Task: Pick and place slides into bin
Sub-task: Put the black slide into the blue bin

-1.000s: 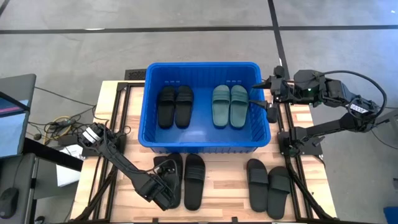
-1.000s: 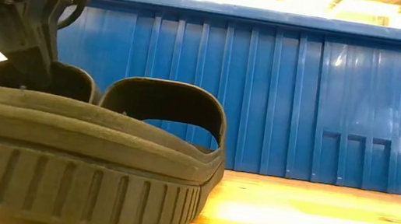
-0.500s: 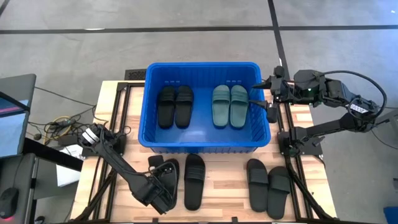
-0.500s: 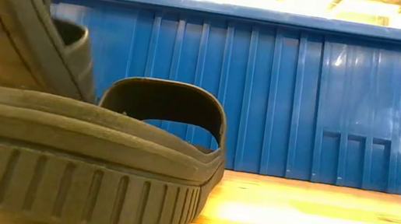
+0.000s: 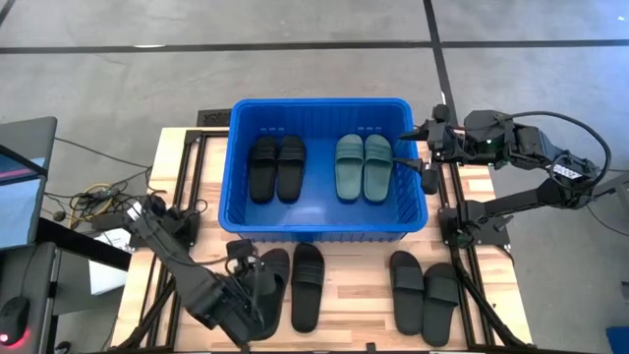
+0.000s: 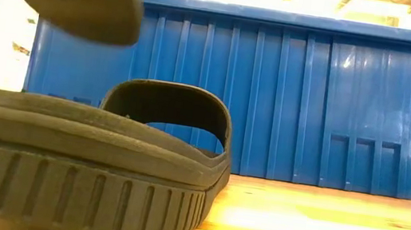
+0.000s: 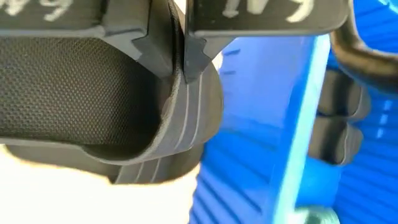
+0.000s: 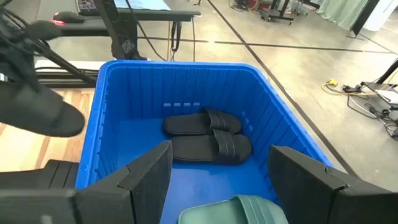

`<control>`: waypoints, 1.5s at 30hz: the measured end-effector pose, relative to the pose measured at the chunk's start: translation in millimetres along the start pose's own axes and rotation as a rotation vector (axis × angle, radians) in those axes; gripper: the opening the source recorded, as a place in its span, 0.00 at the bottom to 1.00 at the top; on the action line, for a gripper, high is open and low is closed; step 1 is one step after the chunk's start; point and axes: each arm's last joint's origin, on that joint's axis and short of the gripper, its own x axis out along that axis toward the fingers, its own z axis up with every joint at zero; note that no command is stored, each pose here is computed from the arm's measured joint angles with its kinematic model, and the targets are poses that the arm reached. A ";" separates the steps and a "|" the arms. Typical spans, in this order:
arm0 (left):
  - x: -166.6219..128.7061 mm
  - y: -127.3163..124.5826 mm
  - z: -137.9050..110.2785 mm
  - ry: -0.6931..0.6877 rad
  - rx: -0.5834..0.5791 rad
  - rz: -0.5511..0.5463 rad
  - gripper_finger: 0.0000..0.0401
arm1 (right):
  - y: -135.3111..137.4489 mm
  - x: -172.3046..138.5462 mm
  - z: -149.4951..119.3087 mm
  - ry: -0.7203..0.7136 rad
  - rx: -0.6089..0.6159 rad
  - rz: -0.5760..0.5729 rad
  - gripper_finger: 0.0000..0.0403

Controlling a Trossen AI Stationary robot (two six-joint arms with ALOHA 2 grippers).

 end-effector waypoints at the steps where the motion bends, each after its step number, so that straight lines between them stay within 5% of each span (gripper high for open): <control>1: -7.5 3.9 3.4 -0.023 -0.017 -0.017 0.00 | 0.0 0.0 0.0 0.000 0.004 0.000 0.62; 9: -53.9 40.2 21.8 -0.265 -0.078 -0.017 0.00 | -0.1 0.0 0.7 -0.007 0.015 -0.001 0.62; 19: -66.9 111.7 35.1 -0.466 -0.042 0.290 0.00 | -0.4 0.0 2.6 -0.027 0.026 -0.003 0.62; 27: -22.2 170.5 42.9 -0.272 0.093 0.559 0.00 | -1.1 0.0 2.5 -0.023 0.028 -0.029 0.62; 35: 53.4 202.7 13.1 0.032 0.187 0.735 0.00 | -1.1 0.4 2.5 -0.022 0.028 -0.029 0.62; 45: 107.4 191.1 -18.6 -0.053 0.139 0.624 0.00 | -2.4 0.6 2.9 -0.021 0.021 -0.076 0.62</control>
